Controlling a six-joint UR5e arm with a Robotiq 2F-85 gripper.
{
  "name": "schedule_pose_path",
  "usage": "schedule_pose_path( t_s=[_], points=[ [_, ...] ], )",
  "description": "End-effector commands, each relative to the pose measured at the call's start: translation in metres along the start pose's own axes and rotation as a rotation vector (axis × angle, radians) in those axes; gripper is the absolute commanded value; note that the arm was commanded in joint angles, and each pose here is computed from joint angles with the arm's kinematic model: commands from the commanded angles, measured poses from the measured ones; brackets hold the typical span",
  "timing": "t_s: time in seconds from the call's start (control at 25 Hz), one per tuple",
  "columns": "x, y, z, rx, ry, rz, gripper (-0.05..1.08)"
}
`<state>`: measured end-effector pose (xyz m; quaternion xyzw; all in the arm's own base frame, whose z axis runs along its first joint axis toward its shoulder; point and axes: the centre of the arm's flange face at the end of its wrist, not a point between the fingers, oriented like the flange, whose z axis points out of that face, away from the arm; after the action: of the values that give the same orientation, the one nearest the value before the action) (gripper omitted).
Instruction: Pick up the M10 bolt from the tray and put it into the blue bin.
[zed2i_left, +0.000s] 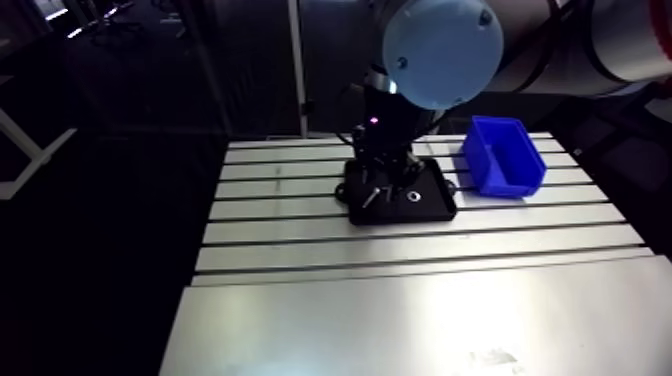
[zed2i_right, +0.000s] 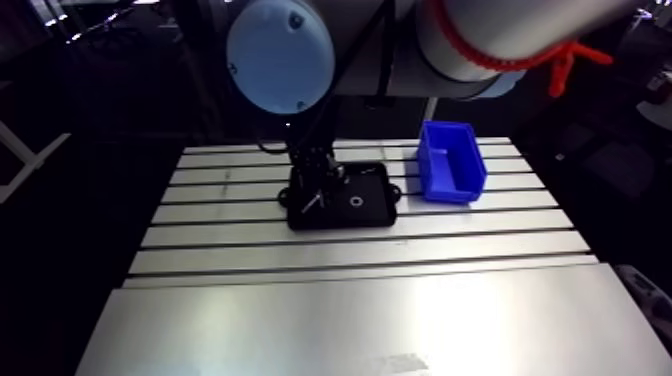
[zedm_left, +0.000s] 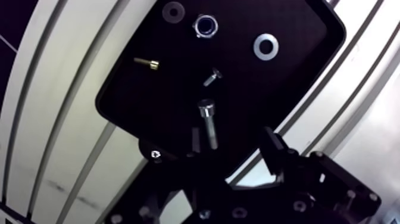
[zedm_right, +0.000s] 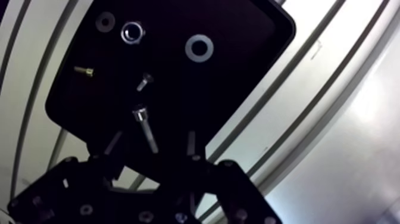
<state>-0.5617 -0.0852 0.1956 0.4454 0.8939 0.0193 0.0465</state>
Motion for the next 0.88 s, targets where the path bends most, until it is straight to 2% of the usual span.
schedule_pose_path(
  t_s=[0.04, 0.12, 0.32, 0.6, 0.88],
  points=[
    [0.0019, -0.0021, 0.0089, -0.006, -0.005, 0.0, 0.41],
    [0.0028, -0.0032, 0.0105, 0.002, 0.0, -0.002, 0.41],
    [0.0033, -0.0051, 0.0112, 0.005, 0.004, -0.005, 0.41],
    [0.0043, -0.0062, 0.0163, 0.0, -0.002, -0.008, 0.43],
    [0.0057, -0.008, 0.0136, 0.01, 0.006, -0.009, 0.43]
  ],
)
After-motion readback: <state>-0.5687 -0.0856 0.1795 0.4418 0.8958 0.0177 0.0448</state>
